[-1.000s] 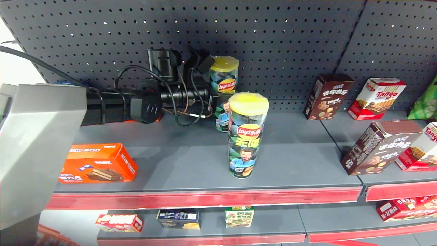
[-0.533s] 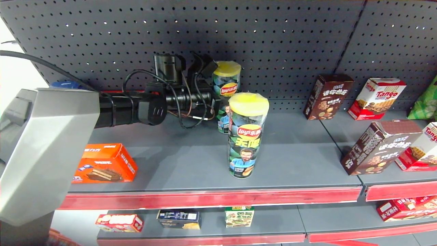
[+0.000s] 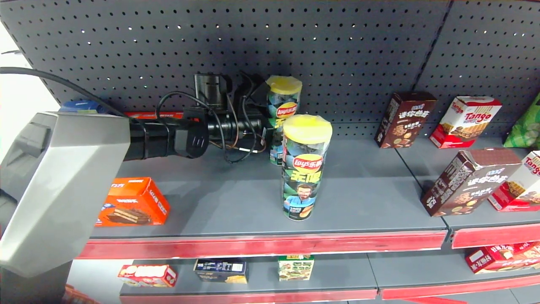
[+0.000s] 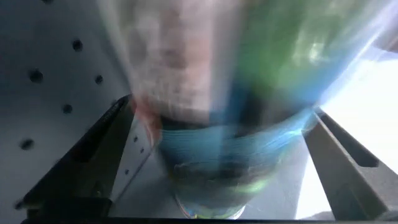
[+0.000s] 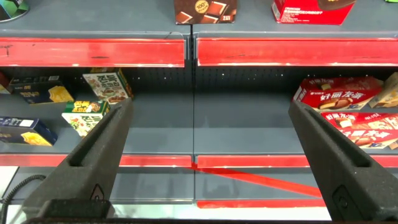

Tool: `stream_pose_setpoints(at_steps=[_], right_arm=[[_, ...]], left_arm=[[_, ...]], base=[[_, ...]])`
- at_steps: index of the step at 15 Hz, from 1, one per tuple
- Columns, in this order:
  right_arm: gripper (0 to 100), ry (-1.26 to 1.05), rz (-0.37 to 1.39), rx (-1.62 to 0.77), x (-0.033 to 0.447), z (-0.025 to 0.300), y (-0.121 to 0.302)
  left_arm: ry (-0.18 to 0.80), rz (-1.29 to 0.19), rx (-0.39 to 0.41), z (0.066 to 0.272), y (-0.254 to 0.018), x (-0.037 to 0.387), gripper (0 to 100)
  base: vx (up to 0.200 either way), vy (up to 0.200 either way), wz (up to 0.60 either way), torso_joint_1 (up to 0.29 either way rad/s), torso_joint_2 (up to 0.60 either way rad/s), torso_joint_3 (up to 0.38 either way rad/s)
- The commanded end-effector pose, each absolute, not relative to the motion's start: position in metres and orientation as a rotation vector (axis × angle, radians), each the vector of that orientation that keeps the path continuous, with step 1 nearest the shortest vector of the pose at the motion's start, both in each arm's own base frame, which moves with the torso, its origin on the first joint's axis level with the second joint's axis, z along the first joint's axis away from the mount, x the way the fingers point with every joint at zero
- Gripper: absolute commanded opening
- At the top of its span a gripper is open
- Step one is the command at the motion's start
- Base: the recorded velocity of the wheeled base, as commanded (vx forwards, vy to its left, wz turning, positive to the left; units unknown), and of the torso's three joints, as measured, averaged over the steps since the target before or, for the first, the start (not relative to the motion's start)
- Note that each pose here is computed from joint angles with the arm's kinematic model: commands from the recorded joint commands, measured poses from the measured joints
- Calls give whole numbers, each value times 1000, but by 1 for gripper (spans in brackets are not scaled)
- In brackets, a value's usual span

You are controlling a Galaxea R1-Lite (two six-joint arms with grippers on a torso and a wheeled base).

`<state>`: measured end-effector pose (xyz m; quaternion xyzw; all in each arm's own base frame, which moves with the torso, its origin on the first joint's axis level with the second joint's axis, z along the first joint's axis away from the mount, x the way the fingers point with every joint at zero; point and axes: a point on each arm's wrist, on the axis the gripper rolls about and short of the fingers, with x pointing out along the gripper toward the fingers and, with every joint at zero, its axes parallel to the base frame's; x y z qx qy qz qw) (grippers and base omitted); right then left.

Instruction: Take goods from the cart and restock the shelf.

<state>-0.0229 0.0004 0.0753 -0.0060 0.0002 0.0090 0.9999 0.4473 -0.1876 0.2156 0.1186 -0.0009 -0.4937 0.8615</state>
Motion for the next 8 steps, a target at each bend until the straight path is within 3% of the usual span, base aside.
stream_pose_setpoints(at_steps=[1,3,6,8], right_arm=[[100,1,18,-12,-23,75,0],[100,1,18,-12,-23,75,0],[100,1,18,-12,-23,75,0],[100,1,18,-12,-23,75,0]], left_arm=[[6,-1024,249,220,-181,442,100],[21,-973,263,227,-172,431,100],[21,-881,382,233,-160,406,100],[39,-877,405,231,-152,395,100]], base=[[0,0,0,0,0,0],[0,0,0,0,0,0],[0,0,0,0,0,0],[0,0,0,0,0,0]])
